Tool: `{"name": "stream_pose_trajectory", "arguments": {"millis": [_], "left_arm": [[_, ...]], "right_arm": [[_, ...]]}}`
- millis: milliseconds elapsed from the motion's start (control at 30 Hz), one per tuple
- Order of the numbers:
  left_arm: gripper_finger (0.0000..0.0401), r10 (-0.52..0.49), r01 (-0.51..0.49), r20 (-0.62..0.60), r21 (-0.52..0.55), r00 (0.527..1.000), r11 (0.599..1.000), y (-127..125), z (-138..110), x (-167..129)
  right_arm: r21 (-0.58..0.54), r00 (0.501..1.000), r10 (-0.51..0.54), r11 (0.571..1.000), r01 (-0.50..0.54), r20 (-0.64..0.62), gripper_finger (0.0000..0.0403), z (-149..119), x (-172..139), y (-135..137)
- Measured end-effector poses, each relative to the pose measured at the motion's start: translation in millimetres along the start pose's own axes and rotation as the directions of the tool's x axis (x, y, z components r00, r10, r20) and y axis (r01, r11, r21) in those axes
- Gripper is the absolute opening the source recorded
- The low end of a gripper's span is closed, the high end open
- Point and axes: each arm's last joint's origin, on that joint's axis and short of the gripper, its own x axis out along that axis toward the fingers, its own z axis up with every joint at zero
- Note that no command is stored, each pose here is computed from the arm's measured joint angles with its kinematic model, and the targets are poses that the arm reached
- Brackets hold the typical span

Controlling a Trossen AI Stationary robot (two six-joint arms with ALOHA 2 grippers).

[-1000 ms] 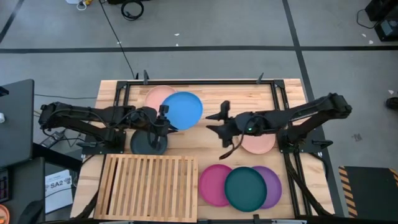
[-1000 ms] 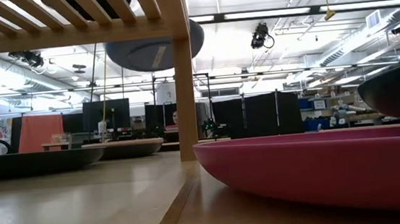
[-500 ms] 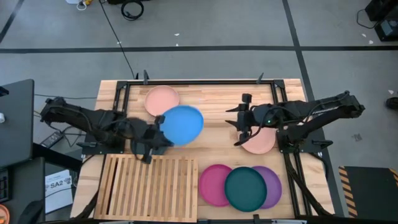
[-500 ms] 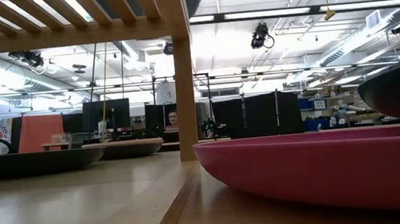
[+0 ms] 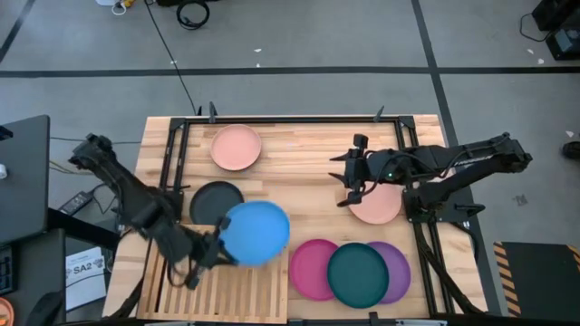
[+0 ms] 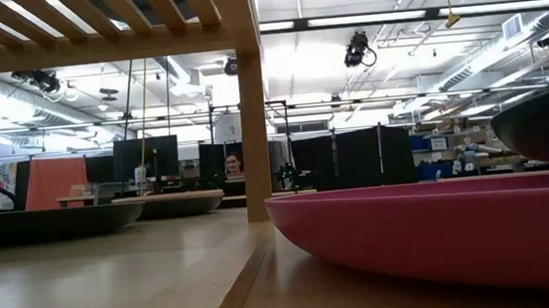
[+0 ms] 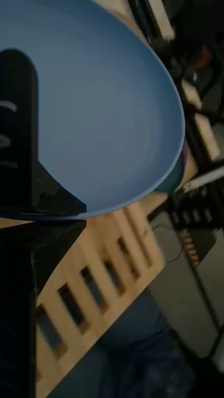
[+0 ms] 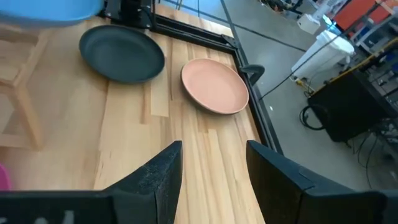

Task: Place and stack plates onto a shelf
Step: Put the blue plate on the shelf

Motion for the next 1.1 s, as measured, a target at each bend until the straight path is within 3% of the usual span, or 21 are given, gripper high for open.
{"name": "stream_pose_trajectory", "arguments": {"millis": [333, 733, 1100], "left_arm": [[0.0016, -0.034, 0.037, -0.041, 0.077, 0.999, 0.996, -41, -9, 31], [0.0016, -0.063, 0.069, -0.061, 0.091, 0.996, 0.993, -52, -14, 44], [0.0029, -0.081, 0.071, -0.06, -0.15, 0.995, 0.986, -53, -13, 44]], "right_arm": [[0.014, 1.0, -0.003, 1.0, 0.003, 0.0, 0.0183, 0, 1, -2], [0.011, 0.999, 0.045, 0.999, -0.045, 0.008, 0.0183, 0, 1, 0], [0.013, 0.999, 0.045, 0.999, -0.045, 0.008, 0.0183, 0, 1, 0]]}}
